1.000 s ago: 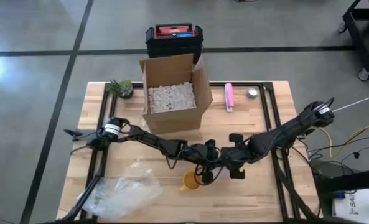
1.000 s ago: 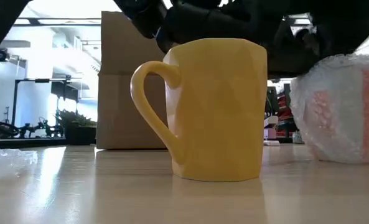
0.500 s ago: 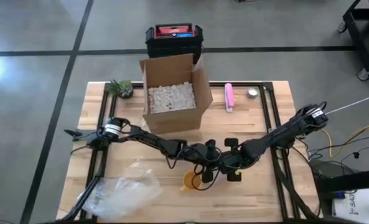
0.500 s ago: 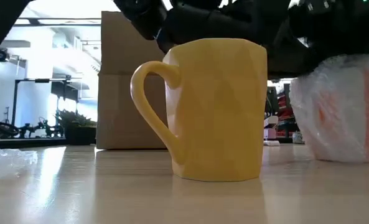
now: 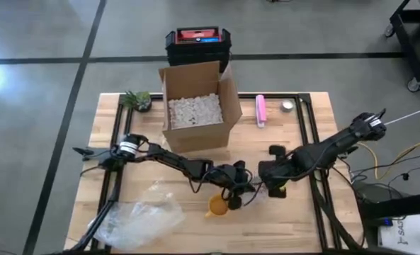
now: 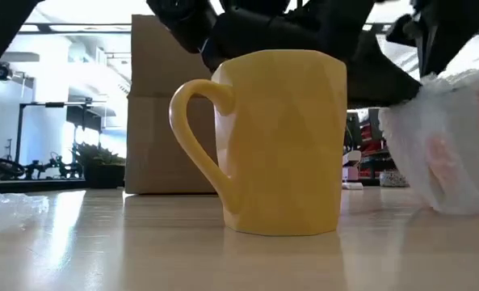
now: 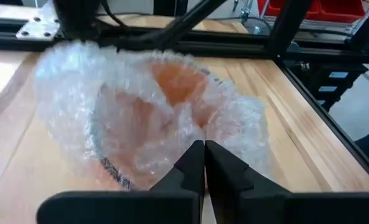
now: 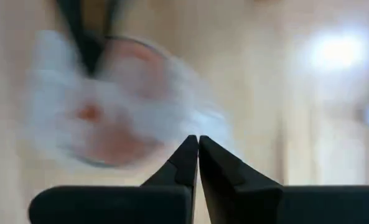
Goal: Wrap mug
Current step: Wrap the orange mug in the right transparent bubble wrap
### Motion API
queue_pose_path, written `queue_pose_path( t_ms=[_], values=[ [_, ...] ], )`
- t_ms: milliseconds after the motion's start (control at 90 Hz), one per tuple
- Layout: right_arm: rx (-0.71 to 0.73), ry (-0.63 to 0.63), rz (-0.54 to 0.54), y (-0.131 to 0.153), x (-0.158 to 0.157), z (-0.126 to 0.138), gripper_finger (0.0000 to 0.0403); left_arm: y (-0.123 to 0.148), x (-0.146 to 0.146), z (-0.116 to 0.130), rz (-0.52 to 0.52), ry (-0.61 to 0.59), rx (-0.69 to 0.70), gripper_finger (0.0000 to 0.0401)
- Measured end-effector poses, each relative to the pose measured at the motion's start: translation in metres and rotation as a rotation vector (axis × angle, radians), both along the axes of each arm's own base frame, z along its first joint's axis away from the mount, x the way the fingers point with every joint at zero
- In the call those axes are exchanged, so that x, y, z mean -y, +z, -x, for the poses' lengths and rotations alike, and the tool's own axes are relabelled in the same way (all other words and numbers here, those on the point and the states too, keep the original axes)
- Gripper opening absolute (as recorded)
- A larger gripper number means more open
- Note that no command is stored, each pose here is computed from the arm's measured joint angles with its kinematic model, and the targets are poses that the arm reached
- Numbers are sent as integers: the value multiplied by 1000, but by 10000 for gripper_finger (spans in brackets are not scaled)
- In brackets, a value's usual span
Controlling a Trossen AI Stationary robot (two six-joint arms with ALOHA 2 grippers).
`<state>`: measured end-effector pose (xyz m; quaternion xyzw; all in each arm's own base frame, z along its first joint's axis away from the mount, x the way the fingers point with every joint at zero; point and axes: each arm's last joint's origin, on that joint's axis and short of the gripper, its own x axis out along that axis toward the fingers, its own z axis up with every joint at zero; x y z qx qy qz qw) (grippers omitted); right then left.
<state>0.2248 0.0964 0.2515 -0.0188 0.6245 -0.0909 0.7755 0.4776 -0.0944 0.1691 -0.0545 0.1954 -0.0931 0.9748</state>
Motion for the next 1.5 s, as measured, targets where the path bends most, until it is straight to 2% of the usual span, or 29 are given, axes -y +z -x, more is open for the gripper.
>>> queue_pose_path(
  t_ms=[156, 311, 856, 1078, 1344, 1500],
  values=[
    [-12, -46, 4, -11, 6, 14, 0, -2, 0, 0, -2, 2, -11, 0],
    [-15, -58, 1, -20, 7, 16, 0, -2, -1, 0, -4, 8, -8, 0],
    [107, -22, -59, -18, 1, 4, 0, -1, -1, 0, -2, 8, -1, 0],
    [60, -60, -50, -41, 1, 15, 0, 7, -1, 1, 3, 11, 10, 0],
    [222, -34, -155, -56, -7, 4, 0, 12, -1, 2, 25, 15, 14, 0],
    [262, -17, -158, -69, -9, -2, 0, 12, -1, 2, 26, 12, 9, 0]
  ],
)
